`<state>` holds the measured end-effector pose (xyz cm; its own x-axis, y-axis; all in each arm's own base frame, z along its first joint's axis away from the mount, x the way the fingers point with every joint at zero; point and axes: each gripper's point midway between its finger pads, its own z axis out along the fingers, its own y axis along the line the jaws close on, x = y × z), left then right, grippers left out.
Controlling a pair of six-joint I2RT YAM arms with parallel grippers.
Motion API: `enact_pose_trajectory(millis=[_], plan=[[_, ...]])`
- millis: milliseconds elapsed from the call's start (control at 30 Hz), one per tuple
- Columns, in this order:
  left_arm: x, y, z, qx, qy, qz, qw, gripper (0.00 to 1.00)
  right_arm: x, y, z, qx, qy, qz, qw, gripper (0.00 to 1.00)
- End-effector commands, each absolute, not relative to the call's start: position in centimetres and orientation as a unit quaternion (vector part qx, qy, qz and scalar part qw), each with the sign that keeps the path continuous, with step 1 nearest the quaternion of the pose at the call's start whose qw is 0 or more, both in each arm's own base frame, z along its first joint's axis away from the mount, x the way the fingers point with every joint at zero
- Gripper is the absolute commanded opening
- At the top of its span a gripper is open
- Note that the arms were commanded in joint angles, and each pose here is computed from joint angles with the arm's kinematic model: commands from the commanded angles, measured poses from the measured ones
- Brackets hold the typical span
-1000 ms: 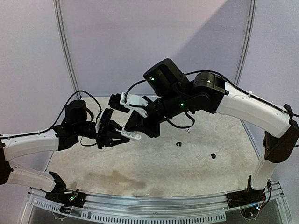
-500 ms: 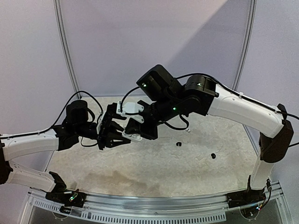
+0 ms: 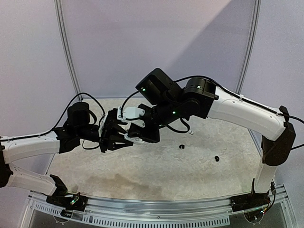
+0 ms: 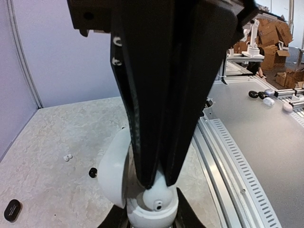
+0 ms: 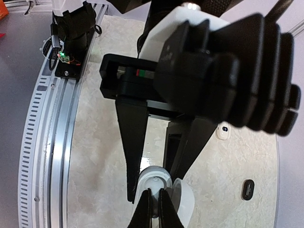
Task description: Insert the wireless bluetooth earbuds into the charging case
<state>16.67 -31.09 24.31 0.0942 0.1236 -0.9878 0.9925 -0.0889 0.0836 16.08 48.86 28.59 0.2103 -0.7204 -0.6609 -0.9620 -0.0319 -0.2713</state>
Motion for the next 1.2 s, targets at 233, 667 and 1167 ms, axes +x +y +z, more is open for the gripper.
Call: enact_pose_trajectory(millis=[233, 667, 1167], plan=[[16.0, -31.5, 25.9, 0.580, 0.460, -0.465, 0.485, 0.00, 17.7, 49.1, 26.9, -0.696, 0.617, 0.124, 0.345, 0.11], [16.8, -31.4, 25.4, 0.537, 0.511, -0.486, 0.463, 0.00, 18.0, 49.3, 30.9, -0.657, 0.625, 0.148, 0.394, 0.21], [19.5, -30.8, 25.0, 0.447, 0.592, -0.493, 0.454, 0.00, 21.3, 45.3, 42.9, -0.497, 0.633, 0.323, 0.499, 0.37]])
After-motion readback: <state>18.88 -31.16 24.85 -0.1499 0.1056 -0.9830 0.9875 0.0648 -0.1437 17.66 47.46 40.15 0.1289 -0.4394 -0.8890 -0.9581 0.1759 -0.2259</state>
